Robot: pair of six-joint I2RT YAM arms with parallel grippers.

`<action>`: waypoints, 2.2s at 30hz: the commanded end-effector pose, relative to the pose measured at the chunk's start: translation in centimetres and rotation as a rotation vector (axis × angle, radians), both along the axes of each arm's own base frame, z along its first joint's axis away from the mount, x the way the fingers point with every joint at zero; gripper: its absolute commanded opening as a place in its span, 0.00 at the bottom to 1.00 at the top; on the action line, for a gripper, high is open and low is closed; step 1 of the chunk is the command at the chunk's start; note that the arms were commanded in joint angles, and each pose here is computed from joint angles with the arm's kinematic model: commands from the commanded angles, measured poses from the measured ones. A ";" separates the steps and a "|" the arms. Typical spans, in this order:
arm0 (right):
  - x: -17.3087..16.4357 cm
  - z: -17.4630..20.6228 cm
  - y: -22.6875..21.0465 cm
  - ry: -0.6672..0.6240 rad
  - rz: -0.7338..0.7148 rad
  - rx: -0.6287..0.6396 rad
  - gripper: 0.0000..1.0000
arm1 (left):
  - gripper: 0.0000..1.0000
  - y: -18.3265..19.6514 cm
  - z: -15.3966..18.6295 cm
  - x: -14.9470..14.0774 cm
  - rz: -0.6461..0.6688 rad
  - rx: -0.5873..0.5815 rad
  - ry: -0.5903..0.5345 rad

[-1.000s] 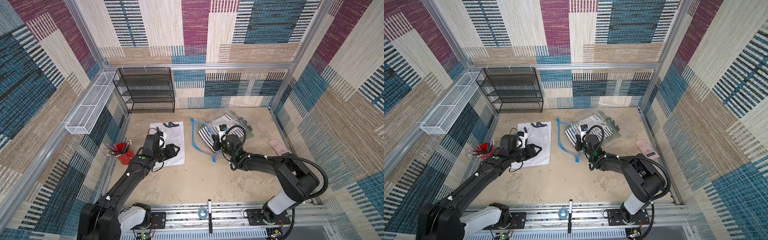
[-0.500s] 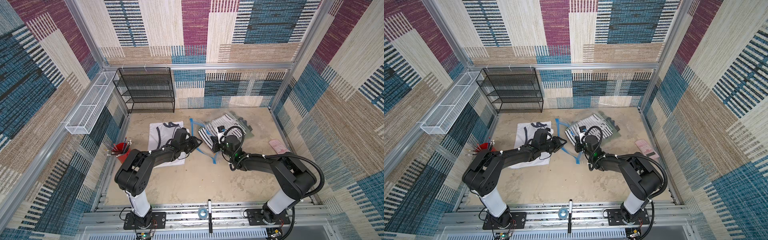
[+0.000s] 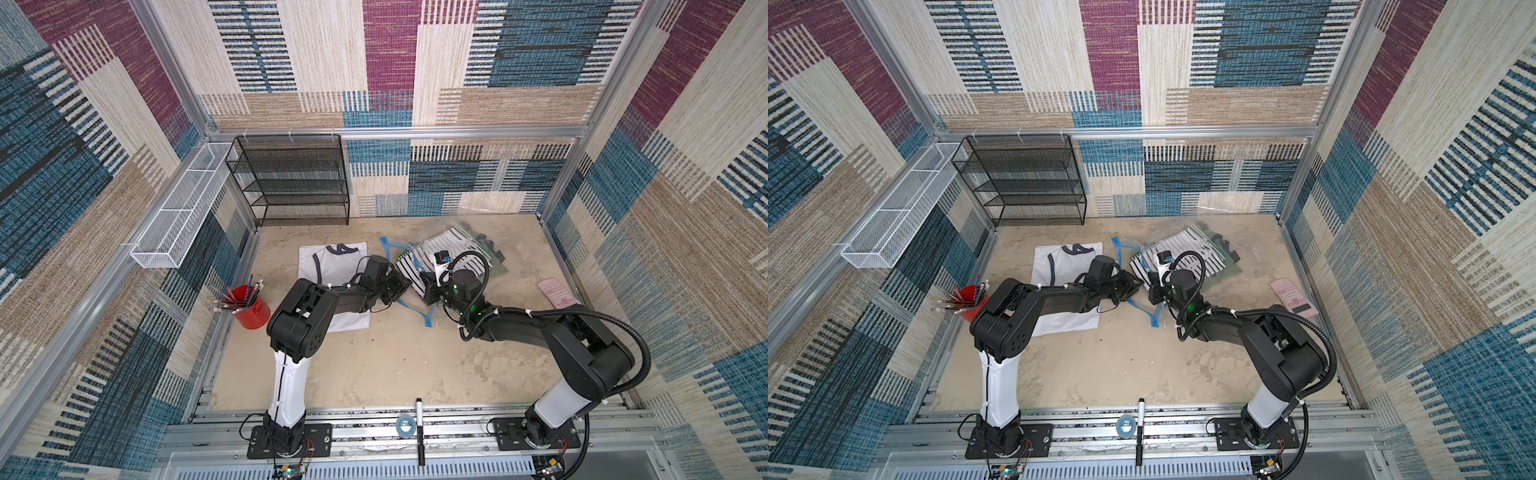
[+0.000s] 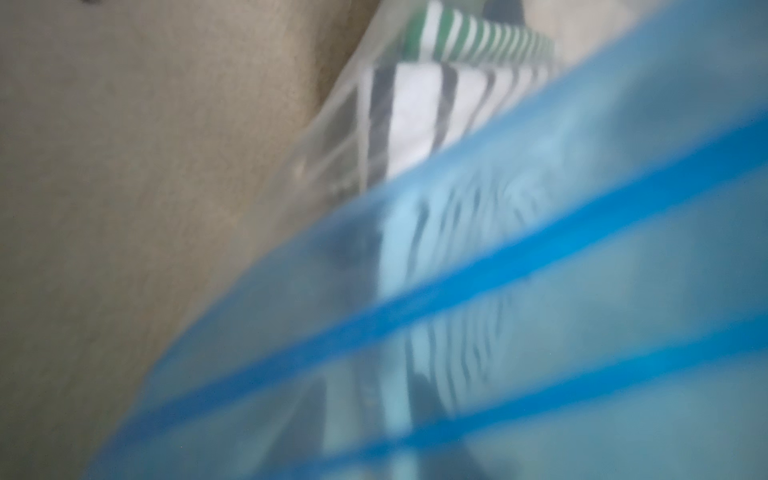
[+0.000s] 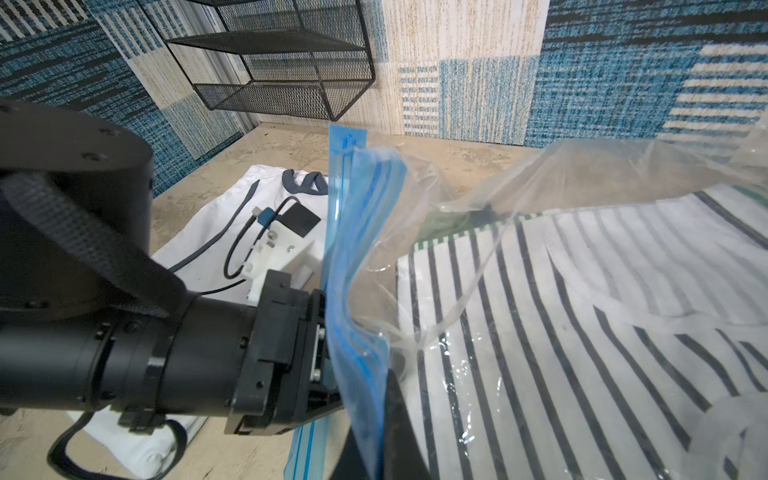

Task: Take the tank top out of the vacuum bag
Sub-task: Take out the tank top from the vacuum bag.

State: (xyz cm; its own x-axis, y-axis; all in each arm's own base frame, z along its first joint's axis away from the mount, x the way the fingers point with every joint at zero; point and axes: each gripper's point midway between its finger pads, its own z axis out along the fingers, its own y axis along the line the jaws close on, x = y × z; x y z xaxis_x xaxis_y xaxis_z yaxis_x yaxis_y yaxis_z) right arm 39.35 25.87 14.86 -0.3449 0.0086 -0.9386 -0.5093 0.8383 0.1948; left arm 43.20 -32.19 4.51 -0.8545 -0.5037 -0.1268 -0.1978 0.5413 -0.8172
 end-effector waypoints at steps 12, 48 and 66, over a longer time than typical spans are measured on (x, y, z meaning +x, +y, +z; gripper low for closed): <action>0.4 0.3 0.4 -0.005 0.005 0.010 0.00 | 0.31 -1.6 1.4 0.9 -0.014 -0.016 -0.053; 0.6 -0.3 0.7 0.021 0.008 0.009 0.00 | 0.00 -2.3 3.0 2.1 -0.008 -0.021 -0.113; 2.4 -1.4 -2.9 0.044 -0.182 -0.028 0.00 | 0.00 0.4 9.0 -2.5 -0.054 0.025 -0.146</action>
